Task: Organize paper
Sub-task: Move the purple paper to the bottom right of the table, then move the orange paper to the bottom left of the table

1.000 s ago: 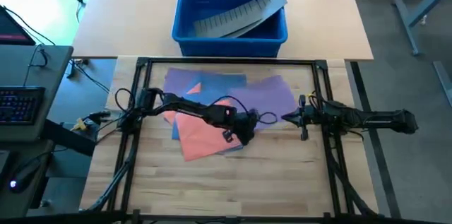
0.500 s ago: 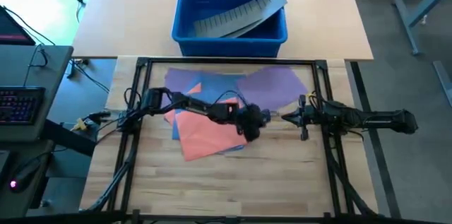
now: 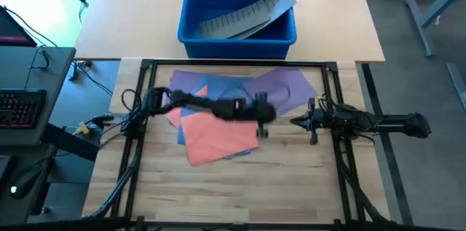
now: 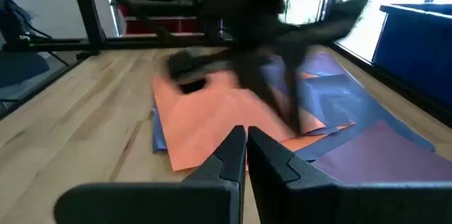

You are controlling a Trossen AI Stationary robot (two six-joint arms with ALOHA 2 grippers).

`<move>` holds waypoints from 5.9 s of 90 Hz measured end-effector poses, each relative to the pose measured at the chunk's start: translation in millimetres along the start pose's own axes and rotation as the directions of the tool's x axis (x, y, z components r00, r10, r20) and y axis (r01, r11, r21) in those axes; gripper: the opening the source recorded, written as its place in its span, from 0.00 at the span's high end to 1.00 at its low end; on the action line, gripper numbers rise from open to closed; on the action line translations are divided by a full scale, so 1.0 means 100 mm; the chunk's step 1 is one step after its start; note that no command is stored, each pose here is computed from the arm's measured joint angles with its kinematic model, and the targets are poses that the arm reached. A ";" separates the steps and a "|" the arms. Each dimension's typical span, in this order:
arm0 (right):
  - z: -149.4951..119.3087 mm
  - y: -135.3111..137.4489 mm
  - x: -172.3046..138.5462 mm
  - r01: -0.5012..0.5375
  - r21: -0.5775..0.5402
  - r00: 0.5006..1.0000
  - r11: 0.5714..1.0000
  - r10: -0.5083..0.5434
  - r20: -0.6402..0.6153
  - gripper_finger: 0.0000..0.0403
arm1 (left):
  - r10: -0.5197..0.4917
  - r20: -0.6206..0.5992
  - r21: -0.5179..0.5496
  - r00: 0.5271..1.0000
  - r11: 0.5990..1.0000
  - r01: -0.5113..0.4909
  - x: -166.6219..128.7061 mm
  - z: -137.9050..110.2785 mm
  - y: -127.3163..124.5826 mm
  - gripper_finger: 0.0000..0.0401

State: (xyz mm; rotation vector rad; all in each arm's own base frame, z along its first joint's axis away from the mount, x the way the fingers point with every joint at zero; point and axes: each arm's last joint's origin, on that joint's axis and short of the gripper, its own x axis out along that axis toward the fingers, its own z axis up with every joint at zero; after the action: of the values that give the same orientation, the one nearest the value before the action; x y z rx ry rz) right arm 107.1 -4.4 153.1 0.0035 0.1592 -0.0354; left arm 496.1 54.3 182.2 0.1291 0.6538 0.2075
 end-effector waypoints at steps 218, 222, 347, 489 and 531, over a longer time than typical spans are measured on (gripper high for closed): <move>0.00 0.00 0.00 0.000 0.000 1.000 1.000 0.000 0.000 1.00 | -0.468 -0.225 0.217 0.854 0.831 0.513 -0.48 -0.37 -2.83 1.00; 0.00 0.00 0.00 0.000 0.000 1.000 1.000 0.000 0.000 1.00 | -0.467 -0.223 0.217 0.855 0.832 0.511 -0.50 -0.37 -2.85 1.00; 0.00 0.00 0.00 0.000 0.000 1.000 1.000 0.000 0.000 1.00 | -0.311 -0.178 -0.034 0.934 0.950 0.310 -0.21 -0.44 -2.69 1.00; 0.00 0.00 0.00 0.000 0.000 1.000 1.000 0.000 0.000 1.00 | -0.183 -0.147 -0.076 0.972 0.982 0.174 -1.40 0.37 -2.32 0.98; 0.00 0.00 0.00 0.000 0.000 1.000 1.000 0.000 0.000 1.00 | 0.202 -0.781 0.075 0.591 0.970 -0.232 -1.86 -0.51 -2.14 0.59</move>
State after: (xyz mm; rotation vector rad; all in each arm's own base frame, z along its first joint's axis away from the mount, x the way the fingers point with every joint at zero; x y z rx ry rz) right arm 107.1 -4.4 153.1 0.0035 0.1595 -0.0354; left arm 353.3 -193.5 212.2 0.0776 1.5347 0.5332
